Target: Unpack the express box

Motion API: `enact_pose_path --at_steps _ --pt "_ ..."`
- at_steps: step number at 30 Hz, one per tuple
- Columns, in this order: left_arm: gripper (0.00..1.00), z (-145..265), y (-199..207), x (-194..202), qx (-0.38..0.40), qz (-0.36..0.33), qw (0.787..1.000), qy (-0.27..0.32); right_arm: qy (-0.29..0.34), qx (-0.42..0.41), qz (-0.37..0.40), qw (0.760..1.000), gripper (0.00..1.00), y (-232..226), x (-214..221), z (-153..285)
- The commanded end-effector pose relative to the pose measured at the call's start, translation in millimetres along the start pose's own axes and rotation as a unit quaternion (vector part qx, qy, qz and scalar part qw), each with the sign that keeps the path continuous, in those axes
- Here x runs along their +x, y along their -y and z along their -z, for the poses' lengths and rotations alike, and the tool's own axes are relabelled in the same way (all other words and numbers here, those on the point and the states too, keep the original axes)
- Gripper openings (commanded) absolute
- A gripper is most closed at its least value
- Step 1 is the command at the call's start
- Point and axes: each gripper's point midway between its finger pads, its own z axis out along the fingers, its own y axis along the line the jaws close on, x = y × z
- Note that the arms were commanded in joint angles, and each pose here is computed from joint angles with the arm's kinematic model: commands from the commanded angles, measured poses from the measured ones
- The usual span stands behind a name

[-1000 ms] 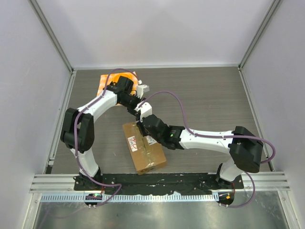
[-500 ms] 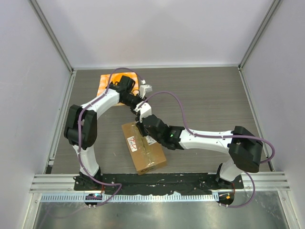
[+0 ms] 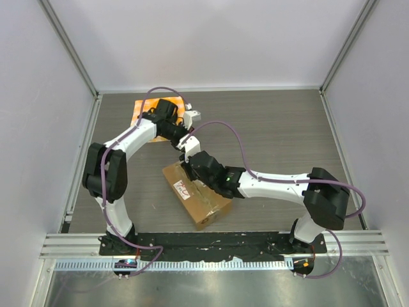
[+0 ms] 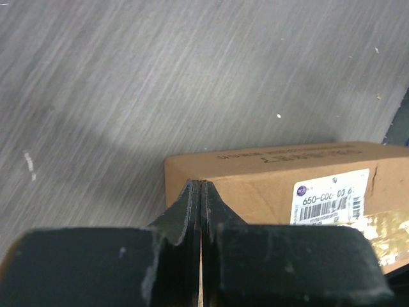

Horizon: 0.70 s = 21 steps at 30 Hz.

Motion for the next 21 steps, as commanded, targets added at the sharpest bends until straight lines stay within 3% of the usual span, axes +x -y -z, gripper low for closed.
enact_pose_path --at_steps 1,5,9,15,21 --pt "0.0 15 -59 12 -0.113 -0.013 0.993 -0.011 -0.044 -0.027 0.029 0.998 0.01 -8 19 -3" --pt "0.07 18 -53 12 -0.104 -0.007 0.995 -0.011 -0.048 -0.026 0.03 0.998 0.01 -4 20 -1" --pt "0.31 28 -40 7 -0.095 -0.003 0.995 -0.005 -0.058 -0.028 0.027 0.998 0.01 -5 29 -1" --pt "0.53 48 -14 2 -0.082 0.015 0.996 0.01 -0.064 -0.03 0.023 0.997 0.01 -3 39 1" --pt "0.6 68 13 17 -0.061 0.022 0.998 -0.005 -0.059 -0.031 0.022 0.998 0.01 -3 37 3"
